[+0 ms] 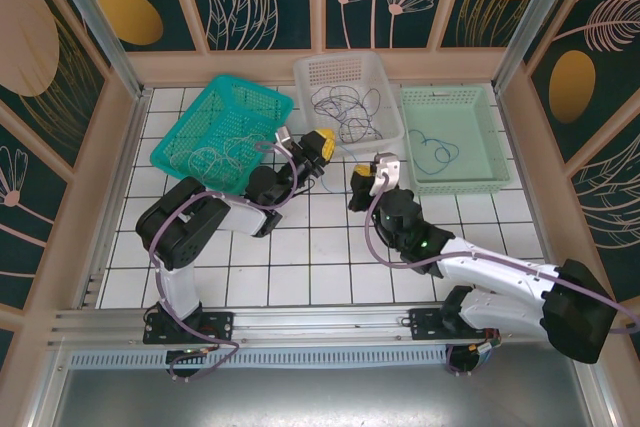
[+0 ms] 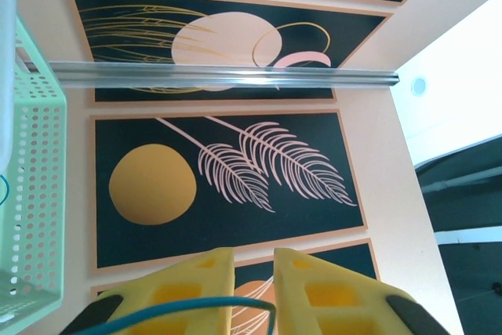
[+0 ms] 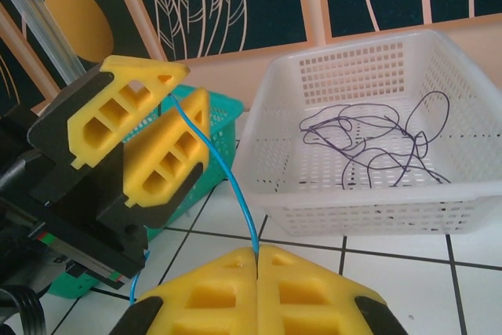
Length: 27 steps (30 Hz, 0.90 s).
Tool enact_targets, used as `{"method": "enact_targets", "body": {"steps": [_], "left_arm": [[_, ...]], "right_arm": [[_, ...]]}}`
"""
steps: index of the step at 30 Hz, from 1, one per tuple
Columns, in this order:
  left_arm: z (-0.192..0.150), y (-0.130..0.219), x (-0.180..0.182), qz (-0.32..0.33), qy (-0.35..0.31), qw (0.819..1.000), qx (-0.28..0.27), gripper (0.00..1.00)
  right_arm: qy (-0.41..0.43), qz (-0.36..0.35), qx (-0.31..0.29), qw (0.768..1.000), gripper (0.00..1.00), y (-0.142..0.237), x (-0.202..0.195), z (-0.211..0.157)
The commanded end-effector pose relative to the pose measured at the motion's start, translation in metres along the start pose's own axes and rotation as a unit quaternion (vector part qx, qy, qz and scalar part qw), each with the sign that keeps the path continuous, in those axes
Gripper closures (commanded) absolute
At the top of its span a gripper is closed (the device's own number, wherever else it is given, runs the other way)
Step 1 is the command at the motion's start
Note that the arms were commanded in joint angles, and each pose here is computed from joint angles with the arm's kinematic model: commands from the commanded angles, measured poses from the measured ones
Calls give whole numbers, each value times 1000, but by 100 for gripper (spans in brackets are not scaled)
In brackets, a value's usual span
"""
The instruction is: Untangle the cables
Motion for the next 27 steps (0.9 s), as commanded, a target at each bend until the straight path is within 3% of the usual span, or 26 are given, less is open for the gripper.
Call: {"method": "enact_targets", "body": {"steps": [1, 9, 14, 22, 27], "left_arm": [[4, 3, -14, -26, -26, 999, -9, 82], [2, -3, -22, 35, -136, 990, 30, 88], [-6, -7, -32, 99, -242, 962, 80, 94], [-20, -10, -27, 147, -312, 928, 142, 94], [-20, -11, -19, 191, -358, 898, 166, 97]], "right_arm": [[13, -2, 33, 999, 100, 4, -5, -16], [68, 24, 138, 988, 100, 0, 0, -50], [53, 48, 162, 984, 100, 0, -1, -52], [44, 127, 207, 969, 100, 0, 27, -49], [44, 141, 223, 964, 100, 0, 31, -53]]}}
Point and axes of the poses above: each hand's point on the last joint's axis, 136 mm out from that joint toward the fingers, its own y axis back along the fingers, its own x axis along the line the jaws close on, z = x × y, the point moved 2 cm from there along y, back along the fingers, and after that the axes turned 10 degrees about -y, right-handed, at the moved point
